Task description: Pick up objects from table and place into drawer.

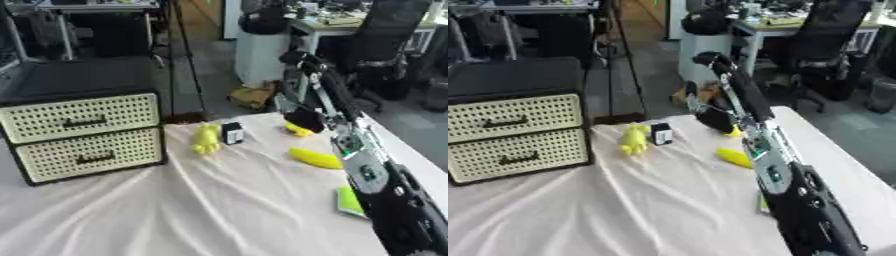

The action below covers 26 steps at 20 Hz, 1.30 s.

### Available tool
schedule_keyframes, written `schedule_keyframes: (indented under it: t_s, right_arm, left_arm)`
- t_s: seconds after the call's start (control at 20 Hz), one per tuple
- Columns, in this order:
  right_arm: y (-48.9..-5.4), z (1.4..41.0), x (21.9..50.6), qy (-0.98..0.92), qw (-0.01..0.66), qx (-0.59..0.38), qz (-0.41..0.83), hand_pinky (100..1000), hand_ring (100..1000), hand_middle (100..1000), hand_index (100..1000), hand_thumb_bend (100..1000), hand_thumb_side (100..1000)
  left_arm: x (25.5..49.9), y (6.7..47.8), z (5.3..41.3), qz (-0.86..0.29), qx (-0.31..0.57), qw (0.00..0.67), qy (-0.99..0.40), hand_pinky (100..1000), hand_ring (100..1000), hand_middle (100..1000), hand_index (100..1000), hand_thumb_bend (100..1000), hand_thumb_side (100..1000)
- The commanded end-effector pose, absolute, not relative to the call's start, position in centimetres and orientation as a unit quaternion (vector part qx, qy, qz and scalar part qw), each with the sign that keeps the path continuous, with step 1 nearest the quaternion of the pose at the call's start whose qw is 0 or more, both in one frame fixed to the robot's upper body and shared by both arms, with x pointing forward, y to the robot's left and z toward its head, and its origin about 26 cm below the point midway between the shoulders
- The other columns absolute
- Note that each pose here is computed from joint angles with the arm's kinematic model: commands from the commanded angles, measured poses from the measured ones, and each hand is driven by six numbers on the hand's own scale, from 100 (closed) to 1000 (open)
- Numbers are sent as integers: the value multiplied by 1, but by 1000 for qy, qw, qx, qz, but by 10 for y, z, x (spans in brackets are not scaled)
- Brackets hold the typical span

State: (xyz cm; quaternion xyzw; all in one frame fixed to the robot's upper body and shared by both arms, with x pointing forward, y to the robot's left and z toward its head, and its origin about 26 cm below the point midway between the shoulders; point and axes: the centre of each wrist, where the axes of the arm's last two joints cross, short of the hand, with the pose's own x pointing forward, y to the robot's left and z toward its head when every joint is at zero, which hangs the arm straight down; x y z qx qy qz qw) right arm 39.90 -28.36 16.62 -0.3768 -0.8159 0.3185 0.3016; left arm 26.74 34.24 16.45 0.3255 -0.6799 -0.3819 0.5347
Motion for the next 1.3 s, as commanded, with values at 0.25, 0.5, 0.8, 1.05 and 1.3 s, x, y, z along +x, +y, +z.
schedule_keyframes:
  t_s: [0.25, 0.5, 0.8, 1.05, 1.3]
  right_arm:
    - [-291, 182, 397, -817, 282, -395, 311, 838, 848, 835, 872, 100, 534]
    - [-291, 181, 397, -817, 282, -397, 310, 839, 848, 835, 872, 100, 534]
    - [-291, 181, 397, -816, 280, -399, 310, 839, 848, 835, 872, 100, 534]
    - [-291, 181, 397, -815, 281, -400, 310, 839, 848, 835, 872, 100, 534]
    - [-291, 180, 397, -815, 281, -402, 310, 839, 848, 835, 872, 100, 534]
  left_arm:
    - [266, 346, 176, -386, 350, 526, -672, 100, 163, 297, 460, 546, 1000]
    - [266, 346, 177, -389, 367, 530, -658, 100, 117, 252, 418, 543, 1000]
    - [266, 344, 175, -397, 364, 532, -654, 100, 127, 261, 427, 541, 1000]
    - [267, 344, 175, -405, 361, 533, -649, 100, 137, 271, 436, 540, 1000]
    - [267, 345, 174, -408, 364, 535, -644, 100, 142, 275, 440, 540, 1000]
